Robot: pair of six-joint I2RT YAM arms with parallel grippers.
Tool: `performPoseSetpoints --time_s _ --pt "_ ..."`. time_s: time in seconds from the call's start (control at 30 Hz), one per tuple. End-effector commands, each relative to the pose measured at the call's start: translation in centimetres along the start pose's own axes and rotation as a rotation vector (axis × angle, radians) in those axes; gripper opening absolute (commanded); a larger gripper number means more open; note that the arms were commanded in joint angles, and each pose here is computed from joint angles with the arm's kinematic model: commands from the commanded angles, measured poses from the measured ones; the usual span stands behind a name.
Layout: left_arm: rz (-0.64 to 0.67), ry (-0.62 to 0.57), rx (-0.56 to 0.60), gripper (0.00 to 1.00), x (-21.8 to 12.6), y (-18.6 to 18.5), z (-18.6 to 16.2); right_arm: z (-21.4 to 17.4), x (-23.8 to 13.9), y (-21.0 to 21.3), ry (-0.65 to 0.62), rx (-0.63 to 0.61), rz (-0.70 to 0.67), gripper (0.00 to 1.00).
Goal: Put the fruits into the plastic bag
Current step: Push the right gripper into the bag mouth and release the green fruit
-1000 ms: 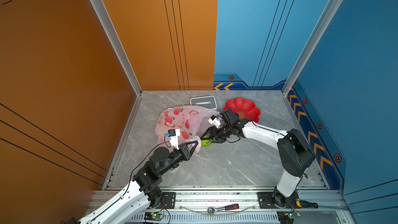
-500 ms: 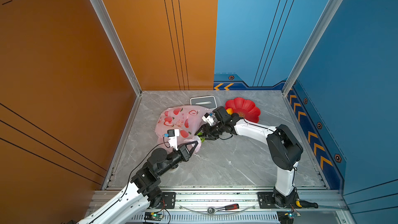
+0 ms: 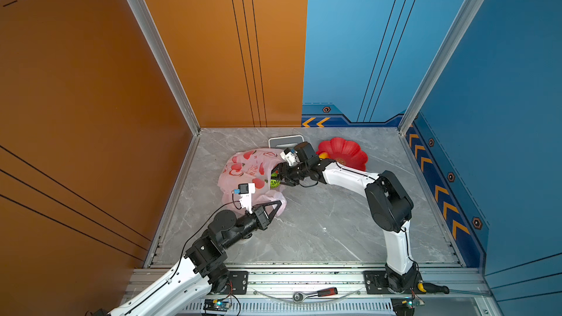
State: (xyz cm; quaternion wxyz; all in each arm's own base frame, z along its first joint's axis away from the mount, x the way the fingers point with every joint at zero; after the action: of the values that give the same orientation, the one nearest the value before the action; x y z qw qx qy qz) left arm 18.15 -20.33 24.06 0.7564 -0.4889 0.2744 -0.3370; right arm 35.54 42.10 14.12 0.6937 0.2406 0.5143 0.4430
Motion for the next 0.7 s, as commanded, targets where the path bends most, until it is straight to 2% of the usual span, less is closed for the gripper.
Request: performPoseSetpoints --time_s 0.0,0.23,0.53,0.67 --pt "-0.046 -0.002 0.027 0.00 -0.2 -1.3 0.1 2.5 1.0 -0.3 -0.090 0.011 -0.028 0.58" --pt "-0.050 -0.004 0.023 0.00 -0.3 -1.2 0.0 5.6 1.2 -2.6 -0.198 0.021 -0.113 0.57" --pt "-0.050 -0.014 0.015 0.00 -0.6 -0.9 0.0 8.6 -1.5 -6.9 -0.339 -0.010 -0.315 0.58" --pt "-0.047 -0.015 0.017 0.00 -0.6 -0.9 0.0 9.2 -1.8 -7.6 -0.363 0.000 -0.326 0.58"
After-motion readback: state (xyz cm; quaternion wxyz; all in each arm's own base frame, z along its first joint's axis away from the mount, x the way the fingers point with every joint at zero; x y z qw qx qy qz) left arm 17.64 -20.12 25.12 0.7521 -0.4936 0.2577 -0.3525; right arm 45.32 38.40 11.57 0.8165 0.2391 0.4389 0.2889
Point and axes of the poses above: each gripper's point midway between its finger pads, its own x axis out along the fingers, its own y axis along the line the jaws close on, z = x × y, the point moved 1 cm from there along -x, back along the fingers, and after that the axes turned 12 degrees about -x, right-handed, at the moved point
